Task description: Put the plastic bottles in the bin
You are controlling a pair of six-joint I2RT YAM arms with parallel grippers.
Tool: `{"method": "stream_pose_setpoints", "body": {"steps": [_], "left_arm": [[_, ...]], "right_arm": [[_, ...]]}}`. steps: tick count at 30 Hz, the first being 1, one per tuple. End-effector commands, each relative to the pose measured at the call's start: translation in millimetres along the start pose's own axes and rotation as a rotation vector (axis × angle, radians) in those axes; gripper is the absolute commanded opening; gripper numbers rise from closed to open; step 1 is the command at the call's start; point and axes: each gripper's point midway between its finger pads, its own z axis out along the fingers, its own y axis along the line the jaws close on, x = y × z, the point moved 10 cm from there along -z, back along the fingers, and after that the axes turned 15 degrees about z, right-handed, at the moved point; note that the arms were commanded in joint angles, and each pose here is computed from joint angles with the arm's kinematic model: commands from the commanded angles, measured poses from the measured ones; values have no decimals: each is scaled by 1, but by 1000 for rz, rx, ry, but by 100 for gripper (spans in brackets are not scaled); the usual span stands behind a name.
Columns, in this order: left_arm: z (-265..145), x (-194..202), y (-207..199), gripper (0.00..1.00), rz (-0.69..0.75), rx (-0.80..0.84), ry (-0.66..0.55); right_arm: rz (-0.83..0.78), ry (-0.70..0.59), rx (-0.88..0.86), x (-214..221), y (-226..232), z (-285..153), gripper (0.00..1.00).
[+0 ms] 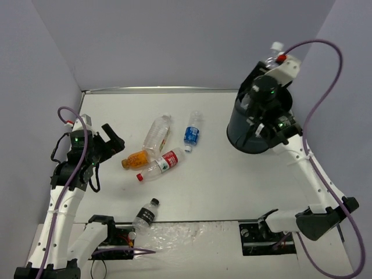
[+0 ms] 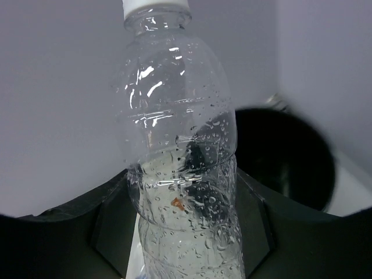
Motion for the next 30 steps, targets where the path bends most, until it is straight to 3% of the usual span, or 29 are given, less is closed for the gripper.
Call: {"method": "stream_pose_setpoints", "body": {"steps": [1, 8, 12, 14, 17, 22, 27, 30], "left_arm": [[-6, -19, -2, 97, -37, -46, -84], [-5, -16, 6, 97, -73, -152, -65], [-4, -11, 8, 97, -126, -190, -54], [-3, -10, 8, 97, -132, -194, -49], [0, -8, 8, 97, -140, -192, -32], [4, -4, 8, 97, -153, -201, -20], [6, -2, 9, 97, -158, -205, -14], [6, -2, 9, 97, -152, -208, -11]], "right_arm": [[-233, -26, -30, -17, -28, 63, 46], [-305, -2, 79, -16, -69, 120, 59], [-303, 17, 61, -17, -74, 135, 93], [-304, 18, 53, -18, -73, 136, 100], [-303, 4, 37, -27, -71, 128, 100], [-259, 59, -140, -37, -45, 86, 100], [-246, 176, -319, -3, 7, 29, 100], [-279, 284, -368, 46, 32, -6, 100]]}}
